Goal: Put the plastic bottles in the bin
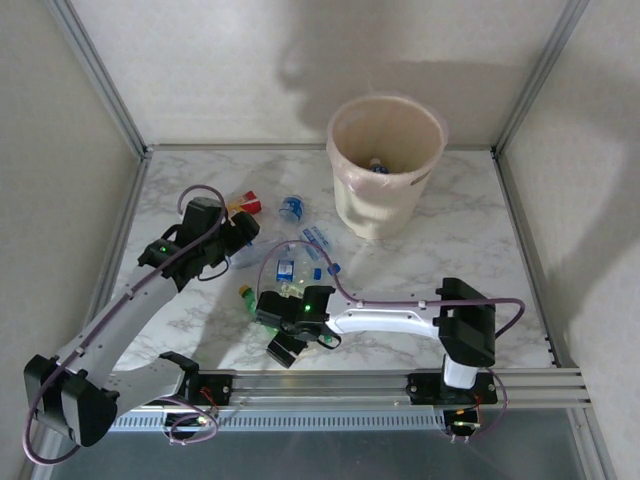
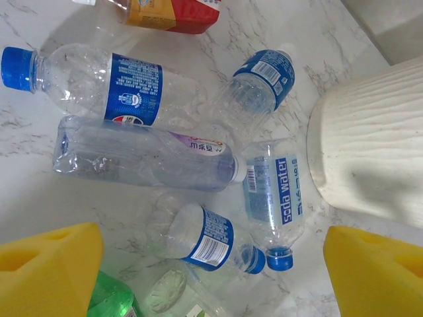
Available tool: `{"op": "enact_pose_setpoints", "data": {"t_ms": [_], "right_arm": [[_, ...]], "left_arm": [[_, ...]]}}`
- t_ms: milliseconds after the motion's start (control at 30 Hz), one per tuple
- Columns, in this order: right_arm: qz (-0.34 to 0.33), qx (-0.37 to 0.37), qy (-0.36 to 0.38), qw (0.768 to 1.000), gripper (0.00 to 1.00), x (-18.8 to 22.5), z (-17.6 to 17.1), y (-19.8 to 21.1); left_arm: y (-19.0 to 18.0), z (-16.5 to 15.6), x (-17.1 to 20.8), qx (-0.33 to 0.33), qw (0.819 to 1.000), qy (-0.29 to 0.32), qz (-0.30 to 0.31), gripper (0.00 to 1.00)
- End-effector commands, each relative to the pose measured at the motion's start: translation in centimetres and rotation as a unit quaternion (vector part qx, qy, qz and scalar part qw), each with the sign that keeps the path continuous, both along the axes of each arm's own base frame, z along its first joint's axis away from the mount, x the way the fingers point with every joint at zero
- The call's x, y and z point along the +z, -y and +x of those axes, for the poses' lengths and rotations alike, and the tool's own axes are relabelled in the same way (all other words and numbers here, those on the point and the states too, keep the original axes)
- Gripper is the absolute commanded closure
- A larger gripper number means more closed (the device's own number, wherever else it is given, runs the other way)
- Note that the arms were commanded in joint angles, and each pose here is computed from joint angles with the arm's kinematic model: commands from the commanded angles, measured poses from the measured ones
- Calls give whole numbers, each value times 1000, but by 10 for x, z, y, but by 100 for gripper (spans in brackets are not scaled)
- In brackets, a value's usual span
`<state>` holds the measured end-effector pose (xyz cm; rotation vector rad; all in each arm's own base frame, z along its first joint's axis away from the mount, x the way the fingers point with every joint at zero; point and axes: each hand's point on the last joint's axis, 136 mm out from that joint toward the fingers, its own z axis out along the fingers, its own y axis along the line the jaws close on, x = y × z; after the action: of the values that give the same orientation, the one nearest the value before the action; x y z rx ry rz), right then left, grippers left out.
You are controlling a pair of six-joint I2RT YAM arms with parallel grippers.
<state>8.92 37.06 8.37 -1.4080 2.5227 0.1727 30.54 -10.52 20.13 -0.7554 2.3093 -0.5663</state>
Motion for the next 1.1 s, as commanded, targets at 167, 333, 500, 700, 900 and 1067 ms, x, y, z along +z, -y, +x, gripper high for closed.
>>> {"op": "enact_pose_setpoints", "data": {"t_ms": [167,333,500,700,900,1067], "right_arm": [[-48,42,28,998,2,-16,-8,2],[-62,48,29,996,1,-24,-8,4],[-73,46,19,996,3,-37,-12,11],[-81,36,12,996,15,-52,-14,19],[-71,24,18,997,24,-55,-12,18],[-57,15,29,998,39,-45,-8,19]], "left_arm": [[-6,-6,3,13,1000,4,-10,13],[-5,-6,4,14,1000,6,-15,13],[-6,-6,4,15,1000,6,-15,13],[-5,-6,2,18,1000,6,-20,14],[-5,-8,0,20,1000,3,-23,14],[-5,-8,1,22,999,4,-27,14]]}}
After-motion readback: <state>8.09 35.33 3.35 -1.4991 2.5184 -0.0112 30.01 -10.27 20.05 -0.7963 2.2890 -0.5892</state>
